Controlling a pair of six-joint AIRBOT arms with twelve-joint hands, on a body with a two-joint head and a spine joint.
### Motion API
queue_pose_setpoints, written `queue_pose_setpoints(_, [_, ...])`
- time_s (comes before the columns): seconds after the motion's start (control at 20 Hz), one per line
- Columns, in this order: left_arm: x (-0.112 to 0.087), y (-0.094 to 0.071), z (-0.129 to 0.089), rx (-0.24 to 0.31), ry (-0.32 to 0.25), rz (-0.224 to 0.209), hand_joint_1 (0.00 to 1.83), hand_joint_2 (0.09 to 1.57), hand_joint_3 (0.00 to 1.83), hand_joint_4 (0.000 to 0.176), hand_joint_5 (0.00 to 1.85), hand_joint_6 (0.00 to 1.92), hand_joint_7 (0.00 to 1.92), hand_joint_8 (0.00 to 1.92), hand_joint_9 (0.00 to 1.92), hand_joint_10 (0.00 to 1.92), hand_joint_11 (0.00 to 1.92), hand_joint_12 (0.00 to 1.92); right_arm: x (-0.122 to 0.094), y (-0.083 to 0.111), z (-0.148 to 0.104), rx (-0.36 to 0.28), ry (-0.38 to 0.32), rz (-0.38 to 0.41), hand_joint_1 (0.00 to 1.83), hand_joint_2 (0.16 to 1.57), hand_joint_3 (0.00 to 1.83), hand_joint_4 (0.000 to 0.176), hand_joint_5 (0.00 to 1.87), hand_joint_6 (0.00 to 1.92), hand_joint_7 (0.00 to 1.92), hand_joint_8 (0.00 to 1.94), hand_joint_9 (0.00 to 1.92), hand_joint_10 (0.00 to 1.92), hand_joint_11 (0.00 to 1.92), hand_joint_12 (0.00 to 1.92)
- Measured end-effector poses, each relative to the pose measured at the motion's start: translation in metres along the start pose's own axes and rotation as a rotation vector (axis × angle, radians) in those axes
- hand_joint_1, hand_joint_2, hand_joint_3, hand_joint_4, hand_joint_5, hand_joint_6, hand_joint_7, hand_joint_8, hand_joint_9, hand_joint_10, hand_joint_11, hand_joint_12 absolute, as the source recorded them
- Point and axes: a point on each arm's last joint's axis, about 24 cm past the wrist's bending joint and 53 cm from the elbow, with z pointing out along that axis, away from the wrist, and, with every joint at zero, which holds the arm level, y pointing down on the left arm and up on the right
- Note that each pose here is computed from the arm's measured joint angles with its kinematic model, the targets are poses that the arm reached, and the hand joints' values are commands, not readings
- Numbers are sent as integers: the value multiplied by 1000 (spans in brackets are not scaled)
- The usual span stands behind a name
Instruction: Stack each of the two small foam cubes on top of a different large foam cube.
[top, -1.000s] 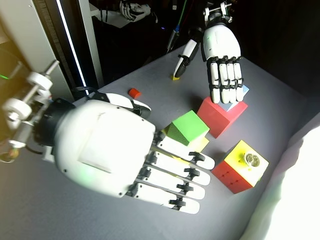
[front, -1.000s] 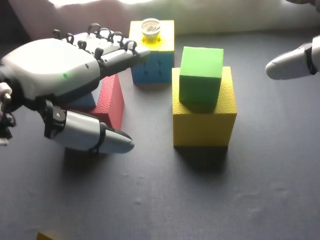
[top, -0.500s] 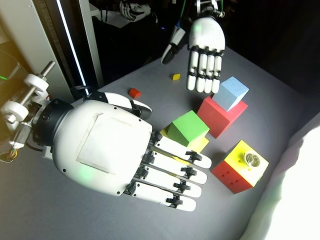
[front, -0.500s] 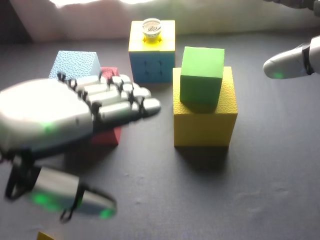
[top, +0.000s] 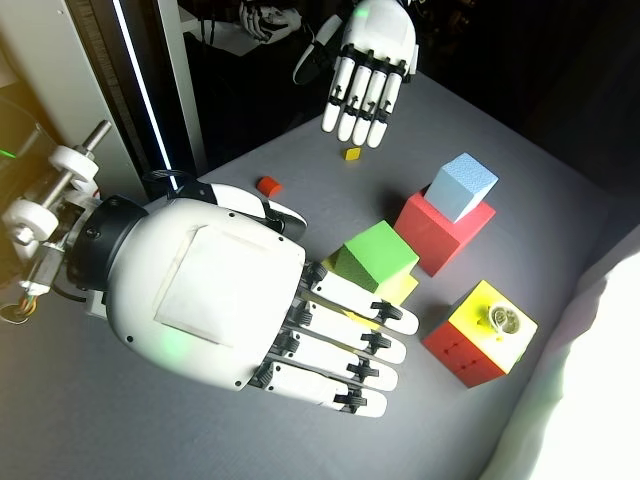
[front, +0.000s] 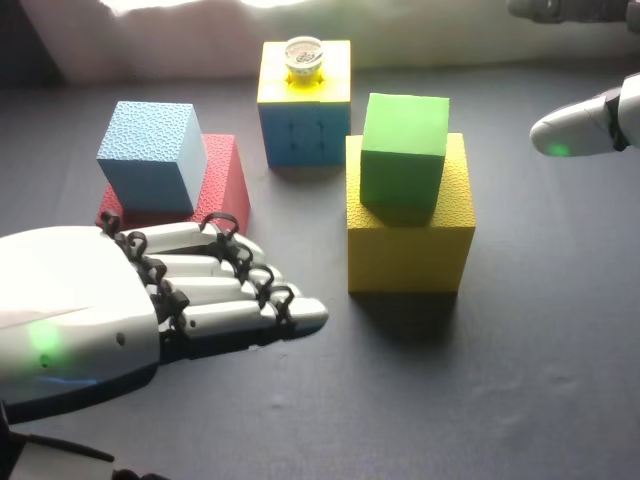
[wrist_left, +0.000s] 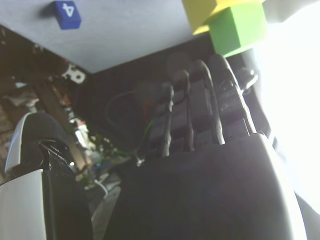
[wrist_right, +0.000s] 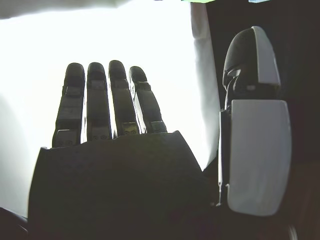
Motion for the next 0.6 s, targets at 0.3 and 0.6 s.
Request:
queue_pose_setpoints(0.3, [8, -11, 7, 35, 7, -4, 503, 1138, 1, 0, 313, 12, 480, 16, 472, 36, 0, 914, 0, 0, 0, -1, 0, 1, 706, 1056, 2, 0, 307, 13, 368, 11, 356, 28, 0, 772])
queue_pose_setpoints(0.6, [4, -12, 7, 43, -8, -12, 695, 1270, 1, 0, 565, 133, 460, 703, 411, 776, 165, 1232, 0, 1, 0, -1, -1, 2, 909, 1290, 0, 30, 658, 1411, 852, 196, 668, 473, 166, 1274])
